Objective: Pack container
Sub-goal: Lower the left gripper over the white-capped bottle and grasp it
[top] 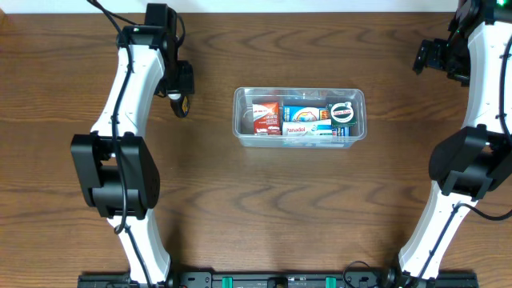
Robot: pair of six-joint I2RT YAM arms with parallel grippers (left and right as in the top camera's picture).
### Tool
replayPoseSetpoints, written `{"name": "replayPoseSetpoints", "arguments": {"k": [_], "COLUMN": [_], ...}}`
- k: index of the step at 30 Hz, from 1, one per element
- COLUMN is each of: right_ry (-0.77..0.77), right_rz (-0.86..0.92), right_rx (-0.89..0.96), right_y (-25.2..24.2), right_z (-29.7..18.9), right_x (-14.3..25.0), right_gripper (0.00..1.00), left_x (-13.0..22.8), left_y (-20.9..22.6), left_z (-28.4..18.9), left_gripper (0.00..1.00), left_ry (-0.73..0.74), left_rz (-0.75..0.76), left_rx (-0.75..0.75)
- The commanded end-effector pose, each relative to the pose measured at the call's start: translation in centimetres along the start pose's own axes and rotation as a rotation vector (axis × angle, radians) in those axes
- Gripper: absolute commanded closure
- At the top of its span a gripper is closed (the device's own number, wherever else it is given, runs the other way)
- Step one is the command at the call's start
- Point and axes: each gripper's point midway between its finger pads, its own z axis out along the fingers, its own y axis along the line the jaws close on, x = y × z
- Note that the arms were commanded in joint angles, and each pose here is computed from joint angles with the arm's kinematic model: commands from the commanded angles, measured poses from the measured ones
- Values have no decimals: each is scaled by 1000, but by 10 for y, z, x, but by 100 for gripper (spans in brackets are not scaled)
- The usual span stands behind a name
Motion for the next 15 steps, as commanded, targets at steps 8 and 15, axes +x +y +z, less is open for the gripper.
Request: {"name": "replayPoseSetpoints", "arguments": {"k": [8, 15], "right_ry": [-4, -4], "right_rz": [10, 10], "right_rx": [7, 7], "right_y": [-5, -5], "right_z": [-2, -2], "right_x": [0, 0], "right_gripper": [1, 1], "left_x": [8, 11], "left_y": [-2, -3], "left_z": [25, 33], "left_gripper": [31, 47], "left_ry": [62, 82], "left_rz": [22, 23], "left_rx": [2, -1]}}
